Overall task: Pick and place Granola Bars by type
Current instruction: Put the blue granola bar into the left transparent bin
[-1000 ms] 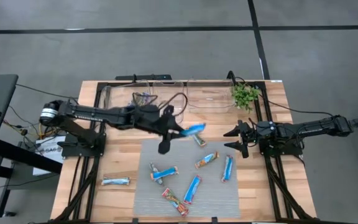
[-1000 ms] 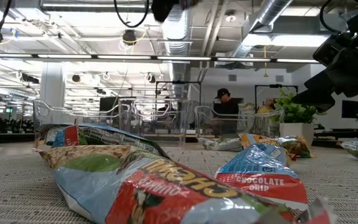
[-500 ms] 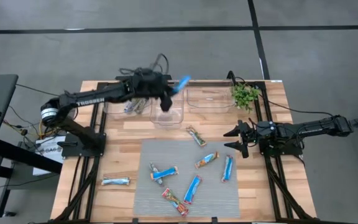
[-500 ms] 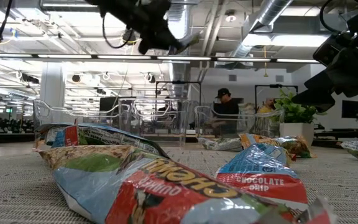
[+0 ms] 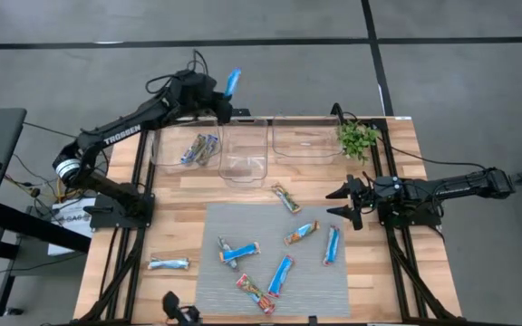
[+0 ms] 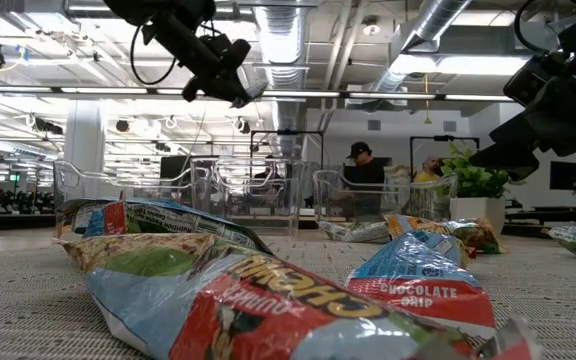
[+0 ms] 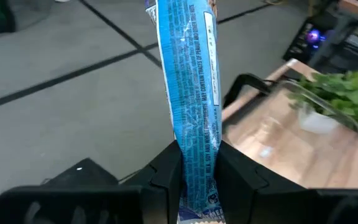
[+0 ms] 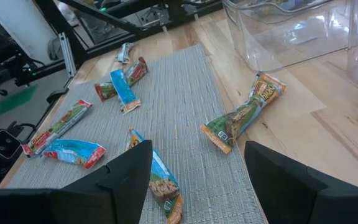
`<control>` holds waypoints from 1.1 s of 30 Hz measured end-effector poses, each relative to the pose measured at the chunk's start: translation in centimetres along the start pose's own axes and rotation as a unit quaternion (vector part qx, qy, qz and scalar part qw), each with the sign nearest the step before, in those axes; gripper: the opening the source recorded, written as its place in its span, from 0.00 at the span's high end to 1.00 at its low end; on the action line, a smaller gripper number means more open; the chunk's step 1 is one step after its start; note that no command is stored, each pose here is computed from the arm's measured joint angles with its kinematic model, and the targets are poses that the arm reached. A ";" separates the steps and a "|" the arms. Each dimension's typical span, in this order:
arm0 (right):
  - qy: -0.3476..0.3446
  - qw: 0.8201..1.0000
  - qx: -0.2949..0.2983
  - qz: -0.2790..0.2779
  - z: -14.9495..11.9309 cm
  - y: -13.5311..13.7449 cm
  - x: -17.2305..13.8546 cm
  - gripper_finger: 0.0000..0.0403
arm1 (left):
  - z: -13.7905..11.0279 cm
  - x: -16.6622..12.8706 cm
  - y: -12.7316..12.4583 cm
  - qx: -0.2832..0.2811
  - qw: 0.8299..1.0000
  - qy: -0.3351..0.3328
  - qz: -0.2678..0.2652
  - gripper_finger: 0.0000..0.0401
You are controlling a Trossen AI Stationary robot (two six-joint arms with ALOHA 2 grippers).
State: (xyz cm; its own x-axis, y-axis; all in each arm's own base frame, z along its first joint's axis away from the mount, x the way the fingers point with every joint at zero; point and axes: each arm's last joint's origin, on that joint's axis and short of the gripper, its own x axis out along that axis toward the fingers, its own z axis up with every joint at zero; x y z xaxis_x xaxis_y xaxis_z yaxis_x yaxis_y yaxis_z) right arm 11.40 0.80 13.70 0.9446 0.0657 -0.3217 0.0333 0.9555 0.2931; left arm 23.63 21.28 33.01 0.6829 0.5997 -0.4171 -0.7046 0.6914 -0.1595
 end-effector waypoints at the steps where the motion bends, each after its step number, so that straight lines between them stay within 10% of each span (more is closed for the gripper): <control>1: 0.000 1.000 0.000 0.000 0.0 0.0 0.0 0.38 | 0.0 -0.1 0.2 -0.001 1.000 0.002 0.006 0.81; 14: 0.000 1.000 0.000 0.000 0.0 0.0 0.0 0.38 | -2.8 -1.6 1.9 0.009 0.986 0.155 0.054 0.81; 33: 0.001 1.000 0.000 0.000 0.0 0.0 0.0 0.38 | -5.9 -7.9 3.2 0.006 0.918 0.378 0.116 0.81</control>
State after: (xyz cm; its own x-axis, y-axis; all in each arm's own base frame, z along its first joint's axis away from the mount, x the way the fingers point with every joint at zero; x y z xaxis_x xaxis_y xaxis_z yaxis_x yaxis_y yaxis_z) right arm 11.39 0.80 13.67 0.9437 0.0658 -0.3242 0.0340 0.9556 0.2928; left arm 14.86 16.33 30.50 0.1816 0.2837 -0.9415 -0.8087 0.5878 0.0211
